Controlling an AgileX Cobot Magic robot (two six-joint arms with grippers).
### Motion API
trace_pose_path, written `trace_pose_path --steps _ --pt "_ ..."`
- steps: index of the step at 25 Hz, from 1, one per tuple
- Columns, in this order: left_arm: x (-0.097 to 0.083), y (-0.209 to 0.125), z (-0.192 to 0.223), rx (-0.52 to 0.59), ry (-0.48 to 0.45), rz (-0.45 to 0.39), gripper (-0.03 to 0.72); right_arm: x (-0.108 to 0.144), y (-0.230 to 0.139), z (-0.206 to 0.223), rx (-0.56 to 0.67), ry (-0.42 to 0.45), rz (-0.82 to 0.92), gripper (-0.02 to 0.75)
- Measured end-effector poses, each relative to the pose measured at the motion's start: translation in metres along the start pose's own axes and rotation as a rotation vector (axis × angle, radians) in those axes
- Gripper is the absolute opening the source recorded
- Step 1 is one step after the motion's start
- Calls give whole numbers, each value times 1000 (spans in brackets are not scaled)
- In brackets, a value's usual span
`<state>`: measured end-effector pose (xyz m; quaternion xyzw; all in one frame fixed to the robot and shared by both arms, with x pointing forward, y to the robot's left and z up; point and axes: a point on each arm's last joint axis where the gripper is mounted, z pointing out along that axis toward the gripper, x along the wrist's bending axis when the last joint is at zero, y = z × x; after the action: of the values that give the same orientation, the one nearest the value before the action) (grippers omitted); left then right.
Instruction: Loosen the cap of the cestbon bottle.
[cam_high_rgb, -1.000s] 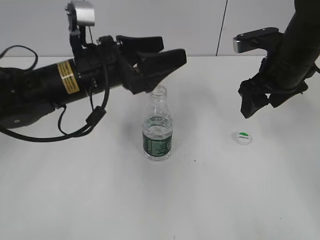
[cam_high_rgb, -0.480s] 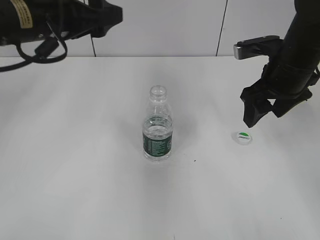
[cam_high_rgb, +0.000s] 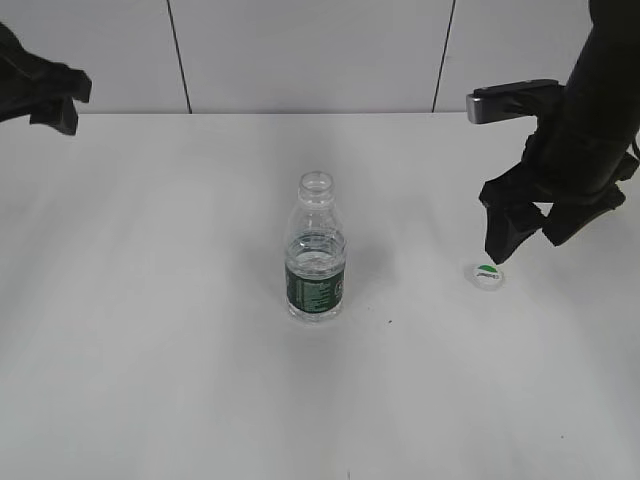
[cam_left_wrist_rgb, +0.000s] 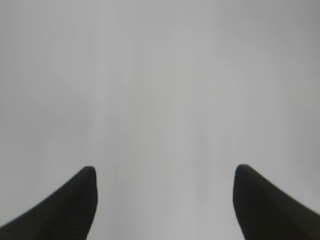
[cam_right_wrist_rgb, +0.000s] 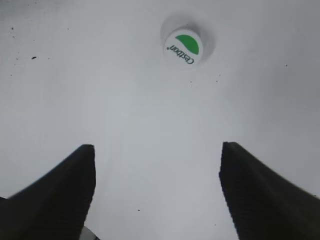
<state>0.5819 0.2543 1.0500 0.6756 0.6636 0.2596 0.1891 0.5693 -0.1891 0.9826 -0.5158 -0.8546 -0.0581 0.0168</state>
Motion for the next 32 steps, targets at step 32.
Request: trace_pose_path --steps 32 --pt "15 -12 -6 305 17 143 506 -91 -26 -10 -32 -85 352 588"
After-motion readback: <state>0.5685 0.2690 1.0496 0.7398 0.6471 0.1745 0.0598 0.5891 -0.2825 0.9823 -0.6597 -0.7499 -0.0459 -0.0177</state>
